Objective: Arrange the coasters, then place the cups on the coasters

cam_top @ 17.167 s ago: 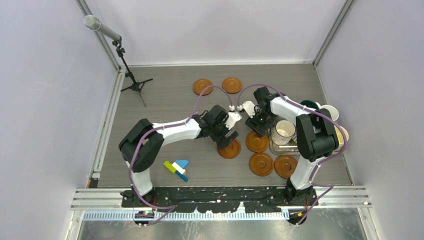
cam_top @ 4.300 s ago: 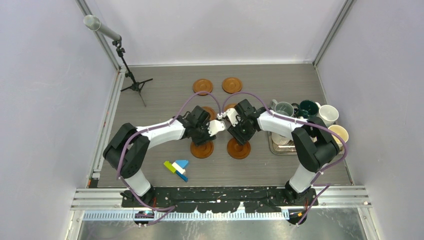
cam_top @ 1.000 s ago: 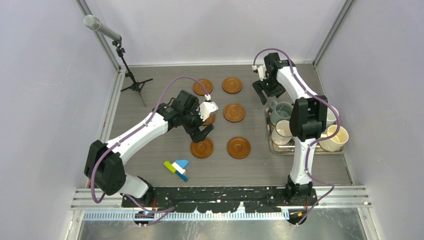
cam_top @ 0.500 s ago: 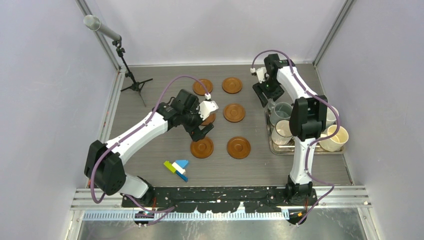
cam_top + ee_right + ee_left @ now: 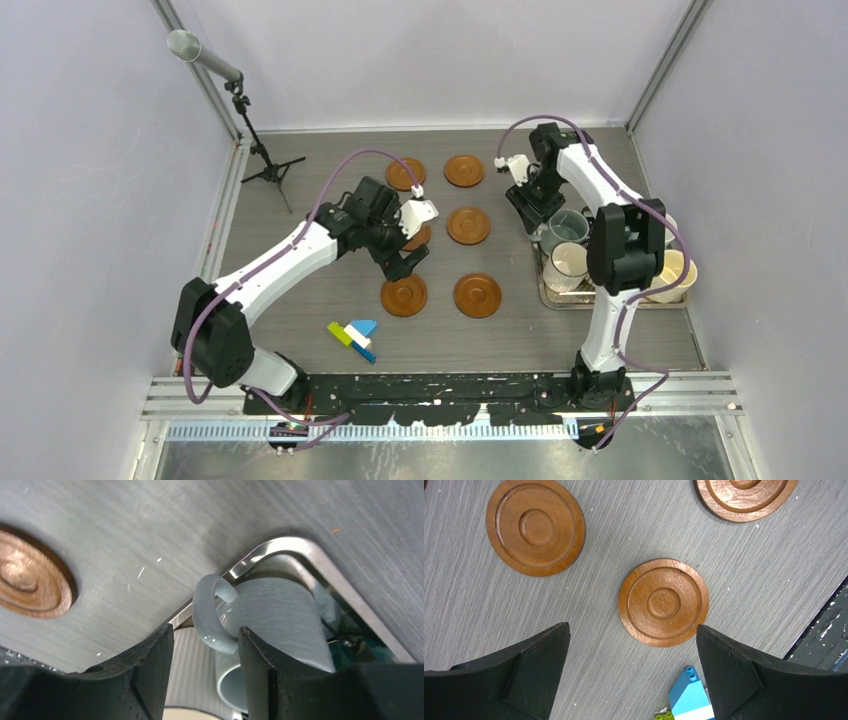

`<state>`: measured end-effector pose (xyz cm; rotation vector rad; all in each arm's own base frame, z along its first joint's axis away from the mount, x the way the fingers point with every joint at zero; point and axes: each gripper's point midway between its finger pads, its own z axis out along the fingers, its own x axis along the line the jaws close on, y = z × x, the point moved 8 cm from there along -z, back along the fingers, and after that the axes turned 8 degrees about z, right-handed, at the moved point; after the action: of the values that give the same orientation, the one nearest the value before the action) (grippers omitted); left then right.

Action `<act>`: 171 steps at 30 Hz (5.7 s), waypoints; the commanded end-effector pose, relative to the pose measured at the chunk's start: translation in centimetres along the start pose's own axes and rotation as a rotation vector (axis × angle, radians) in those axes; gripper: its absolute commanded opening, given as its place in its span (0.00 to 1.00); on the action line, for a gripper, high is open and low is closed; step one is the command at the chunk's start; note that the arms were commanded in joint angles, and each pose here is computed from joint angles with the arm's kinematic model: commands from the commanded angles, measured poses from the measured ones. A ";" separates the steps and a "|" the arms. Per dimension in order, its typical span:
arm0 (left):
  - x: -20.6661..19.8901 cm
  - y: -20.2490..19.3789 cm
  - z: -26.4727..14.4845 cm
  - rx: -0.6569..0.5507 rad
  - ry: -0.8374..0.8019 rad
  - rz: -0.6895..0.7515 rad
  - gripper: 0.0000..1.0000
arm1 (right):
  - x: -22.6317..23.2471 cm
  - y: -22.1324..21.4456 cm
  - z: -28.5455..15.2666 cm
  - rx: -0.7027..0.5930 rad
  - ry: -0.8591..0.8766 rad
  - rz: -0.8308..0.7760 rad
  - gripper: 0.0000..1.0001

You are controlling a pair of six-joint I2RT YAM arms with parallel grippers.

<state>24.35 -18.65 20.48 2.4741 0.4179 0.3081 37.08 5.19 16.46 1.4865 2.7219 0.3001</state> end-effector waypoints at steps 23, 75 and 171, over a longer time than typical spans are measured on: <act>0.0 18.5 12.2 -0.119 -0.128 0.071 0.83 | 1.3 -5.7 -16.7 -0.650 0.128 0.345 0.78; -3.7 24.8 22.8 -0.325 -0.043 0.213 0.04 | -4.9 -13.3 -15.5 -0.698 0.298 0.577 0.79; 24.5 1.0 10.7 -0.405 0.517 -0.229 0.06 | -2.0 -7.0 -10.5 -0.670 0.349 0.655 0.80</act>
<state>48.51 -16.01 12.35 2.0274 0.8575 0.7104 31.02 -1.91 25.07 2.1685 1.8473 1.4098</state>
